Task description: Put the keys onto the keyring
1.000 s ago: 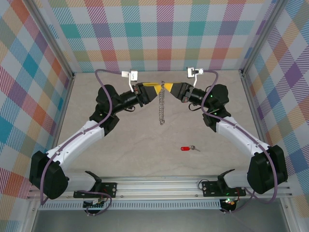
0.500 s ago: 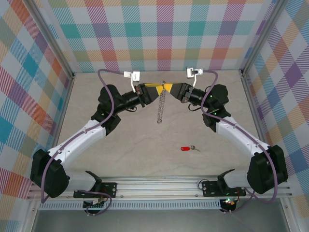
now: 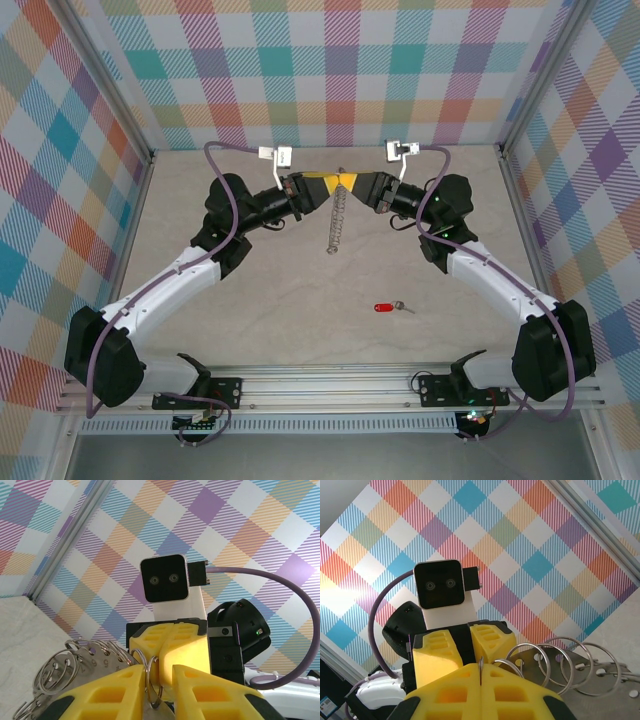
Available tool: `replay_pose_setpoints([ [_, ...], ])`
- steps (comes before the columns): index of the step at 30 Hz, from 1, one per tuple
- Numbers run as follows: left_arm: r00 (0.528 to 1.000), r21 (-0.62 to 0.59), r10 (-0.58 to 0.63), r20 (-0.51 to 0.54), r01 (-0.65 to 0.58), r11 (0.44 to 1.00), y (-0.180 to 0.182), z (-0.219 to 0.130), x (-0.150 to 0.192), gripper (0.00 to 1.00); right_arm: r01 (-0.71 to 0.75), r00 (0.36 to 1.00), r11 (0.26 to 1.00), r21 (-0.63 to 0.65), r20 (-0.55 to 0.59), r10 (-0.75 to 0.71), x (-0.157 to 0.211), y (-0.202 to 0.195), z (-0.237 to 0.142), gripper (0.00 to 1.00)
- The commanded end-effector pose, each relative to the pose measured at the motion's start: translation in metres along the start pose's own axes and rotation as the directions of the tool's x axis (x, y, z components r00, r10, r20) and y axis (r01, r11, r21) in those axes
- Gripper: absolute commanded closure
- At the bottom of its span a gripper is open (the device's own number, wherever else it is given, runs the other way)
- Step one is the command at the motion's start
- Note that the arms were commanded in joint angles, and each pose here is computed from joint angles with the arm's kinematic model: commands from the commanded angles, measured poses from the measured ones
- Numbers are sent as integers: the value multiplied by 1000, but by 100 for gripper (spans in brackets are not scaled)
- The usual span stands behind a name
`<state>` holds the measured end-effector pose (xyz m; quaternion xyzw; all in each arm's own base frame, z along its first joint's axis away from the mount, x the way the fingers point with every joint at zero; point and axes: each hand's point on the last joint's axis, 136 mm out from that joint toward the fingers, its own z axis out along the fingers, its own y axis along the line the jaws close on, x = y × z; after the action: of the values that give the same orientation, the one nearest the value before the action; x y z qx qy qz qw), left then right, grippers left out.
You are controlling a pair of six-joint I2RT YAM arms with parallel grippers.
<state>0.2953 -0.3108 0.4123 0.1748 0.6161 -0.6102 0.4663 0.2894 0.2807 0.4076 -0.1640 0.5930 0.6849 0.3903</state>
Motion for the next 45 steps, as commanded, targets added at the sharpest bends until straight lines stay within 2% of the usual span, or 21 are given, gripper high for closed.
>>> replay_pose_setpoints([
  [1, 999, 46, 41, 32, -42, 998, -19, -1, -10, 76, 49, 999, 998, -27, 20, -48, -4, 14, -1, 100],
  [7, 999, 39, 46, 28, -47, 998, -19, -4, -8, 75, 47, 999, 999, -17, 24, -47, -5, 12, -1, 100],
  [26, 999, 36, 47, 0, -47, 998, -18, -8, 1, 83, 30, 999, 1000, 7, 34, -30, -5, 3, 0, 100],
  [32, 999, 64, 48, -19, -47, 997, -22, -7, 4, 95, 27, 999, 1000, 6, 31, -28, -4, 3, 0, 100],
  [43, 997, 56, 60, -53, -57, 997, -20, -4, 10, 100, 13, 1000, 1000, 0, 19, -13, -2, 0, 2, 100],
  [44, 996, 48, 67, -55, -64, 997, -19, -3, 10, 100, 11, 1000, 1000, 6, 19, -11, -2, -1, 1, 97],
  [45, 995, 38, 76, -59, -74, 997, -17, -3, 11, 100, 9, 1000, 1000, 17, 19, -9, -2, -3, 0, 85],
])
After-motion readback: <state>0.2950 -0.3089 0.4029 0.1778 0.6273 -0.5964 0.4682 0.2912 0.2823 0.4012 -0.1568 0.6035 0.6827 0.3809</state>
